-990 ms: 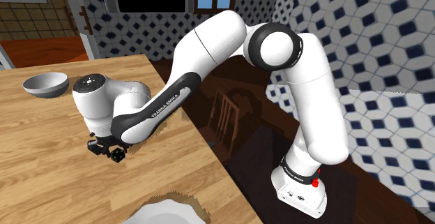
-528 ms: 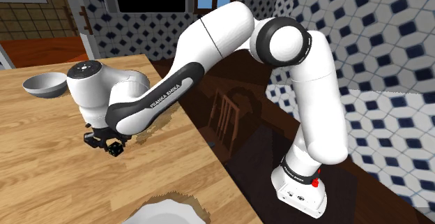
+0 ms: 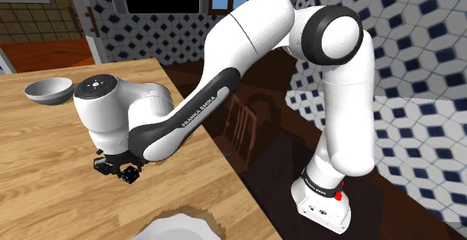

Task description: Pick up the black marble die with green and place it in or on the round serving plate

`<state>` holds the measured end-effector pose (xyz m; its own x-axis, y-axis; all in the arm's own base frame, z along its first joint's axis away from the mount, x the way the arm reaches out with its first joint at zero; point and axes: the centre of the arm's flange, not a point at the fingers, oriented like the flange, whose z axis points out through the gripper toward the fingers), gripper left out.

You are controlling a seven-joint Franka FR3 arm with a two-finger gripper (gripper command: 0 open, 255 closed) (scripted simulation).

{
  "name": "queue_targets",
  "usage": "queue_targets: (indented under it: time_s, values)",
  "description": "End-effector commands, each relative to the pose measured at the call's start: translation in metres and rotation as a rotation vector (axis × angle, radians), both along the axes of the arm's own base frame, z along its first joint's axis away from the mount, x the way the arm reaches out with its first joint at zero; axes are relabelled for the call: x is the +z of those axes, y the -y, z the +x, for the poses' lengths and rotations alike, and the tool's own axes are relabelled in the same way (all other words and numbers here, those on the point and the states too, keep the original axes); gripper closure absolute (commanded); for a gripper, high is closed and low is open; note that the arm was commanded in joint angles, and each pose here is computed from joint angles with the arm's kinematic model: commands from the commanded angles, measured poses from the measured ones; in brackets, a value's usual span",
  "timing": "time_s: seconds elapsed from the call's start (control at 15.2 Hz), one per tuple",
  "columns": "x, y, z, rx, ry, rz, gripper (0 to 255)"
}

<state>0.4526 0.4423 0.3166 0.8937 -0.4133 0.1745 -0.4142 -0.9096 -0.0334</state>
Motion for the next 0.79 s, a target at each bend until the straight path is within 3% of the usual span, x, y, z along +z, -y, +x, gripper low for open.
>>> queue_targets:
  time_s: [0.0, 0.73]
  values:
    - [0.001, -0.007, -0.025, -0.001, 0.0, 0.0, 255]
    - [0.004, -0.041, -0.167, -0.001, 0.0, 0.0, 255]
